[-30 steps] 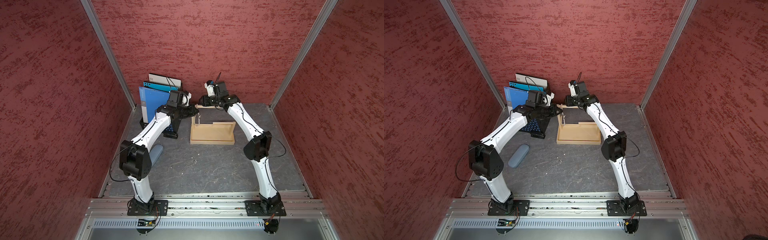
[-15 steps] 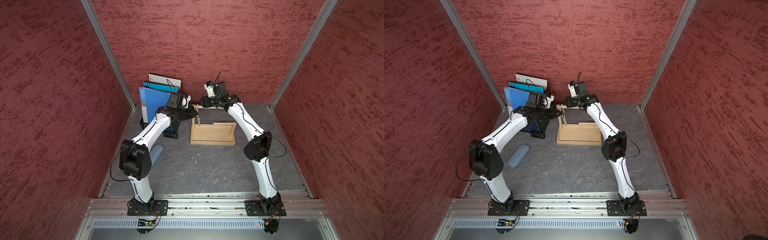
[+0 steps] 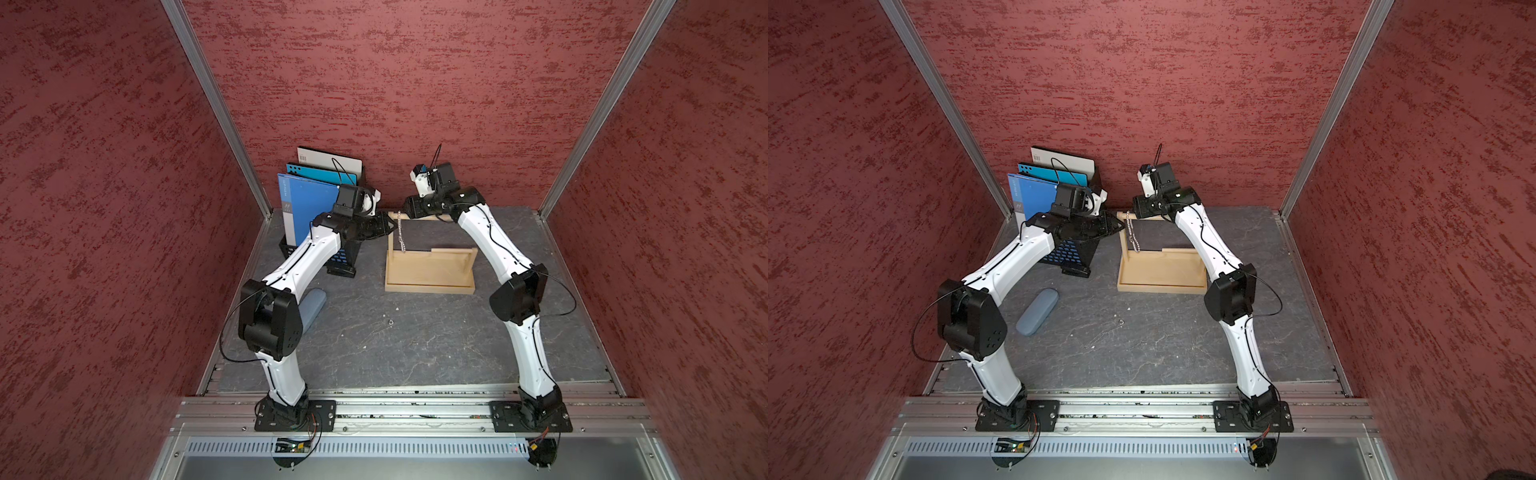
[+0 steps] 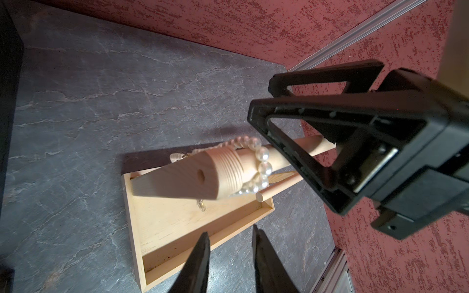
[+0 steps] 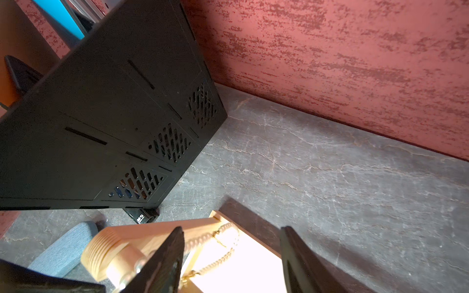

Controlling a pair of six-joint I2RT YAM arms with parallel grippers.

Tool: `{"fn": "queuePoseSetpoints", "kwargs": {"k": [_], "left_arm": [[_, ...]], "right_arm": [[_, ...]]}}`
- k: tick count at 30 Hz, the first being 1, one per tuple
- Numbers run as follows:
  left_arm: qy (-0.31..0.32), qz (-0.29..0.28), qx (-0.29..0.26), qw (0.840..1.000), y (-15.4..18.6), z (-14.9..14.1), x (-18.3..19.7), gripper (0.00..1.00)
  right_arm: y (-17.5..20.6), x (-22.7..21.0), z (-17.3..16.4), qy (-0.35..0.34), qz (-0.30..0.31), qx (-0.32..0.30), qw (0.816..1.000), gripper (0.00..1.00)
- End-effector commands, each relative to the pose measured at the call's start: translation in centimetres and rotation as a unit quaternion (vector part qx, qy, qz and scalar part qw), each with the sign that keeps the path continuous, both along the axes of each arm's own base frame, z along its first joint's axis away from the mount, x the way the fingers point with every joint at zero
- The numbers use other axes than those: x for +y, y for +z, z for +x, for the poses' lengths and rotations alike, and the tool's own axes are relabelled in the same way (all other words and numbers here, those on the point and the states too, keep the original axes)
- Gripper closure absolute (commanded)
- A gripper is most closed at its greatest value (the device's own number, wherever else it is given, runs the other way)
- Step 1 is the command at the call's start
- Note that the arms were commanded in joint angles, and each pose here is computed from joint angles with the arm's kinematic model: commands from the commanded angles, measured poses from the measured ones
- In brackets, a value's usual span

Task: Hang the necklace on the jewelry display stand
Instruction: Hang the necklace on the stand.

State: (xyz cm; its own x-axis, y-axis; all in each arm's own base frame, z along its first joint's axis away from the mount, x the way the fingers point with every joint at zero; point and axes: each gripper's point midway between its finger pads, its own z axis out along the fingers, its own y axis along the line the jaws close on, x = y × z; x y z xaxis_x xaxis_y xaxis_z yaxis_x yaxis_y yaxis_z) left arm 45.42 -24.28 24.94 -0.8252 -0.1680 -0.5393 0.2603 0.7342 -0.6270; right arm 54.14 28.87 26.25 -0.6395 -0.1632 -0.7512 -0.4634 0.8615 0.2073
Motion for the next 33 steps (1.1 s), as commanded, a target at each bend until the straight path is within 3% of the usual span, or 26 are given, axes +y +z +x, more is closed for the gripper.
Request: {"fn": "queuePoseSetpoints", "kwargs": {"k": [1, 13, 20, 27, 30, 33], "left_arm": [[-0.001, -0.007, -0.019, 1.0, 1.9, -0.3, 0.4, 0.68], [0.006, -0.001, -0.04, 0.999, 4.5, -1.8, 1.7, 0.6], [0.015, 0.001, -0.058, 0.998, 6.9, -3.4, 3.0, 0.58], [0.019, 0.016, -0.053, 0.998, 7.5, -7.6, 4.6, 0.57], [0.017, 0.03, -0.038, 0.999, 5.6, -10.5, 4.9, 0.57], [0.013, 0.058, -0.009, 0.998, 2.0, -13.8, 5.1, 0.57]], "right_arm": [[4.5, -0.2, -0.8, 0.005, 0.028, -0.035, 0.999, 0.37], [10.4, -2.3, -1.9, -0.043, 0.05, -0.079, 0.995, 0.34], [13.1, -3.7, -4.3, -0.05, 0.05, -0.084, 0.994, 0.34], [11.2, -6.5, -10.3, -0.054, 0.0, 0.01, 0.999, 0.32], [9.0, -7.9, -14.0, -0.051, -0.016, 0.061, 0.997, 0.31], [7.6, -9.4, -17.6, -0.054, -0.005, 0.067, 0.996, 0.31]]}}
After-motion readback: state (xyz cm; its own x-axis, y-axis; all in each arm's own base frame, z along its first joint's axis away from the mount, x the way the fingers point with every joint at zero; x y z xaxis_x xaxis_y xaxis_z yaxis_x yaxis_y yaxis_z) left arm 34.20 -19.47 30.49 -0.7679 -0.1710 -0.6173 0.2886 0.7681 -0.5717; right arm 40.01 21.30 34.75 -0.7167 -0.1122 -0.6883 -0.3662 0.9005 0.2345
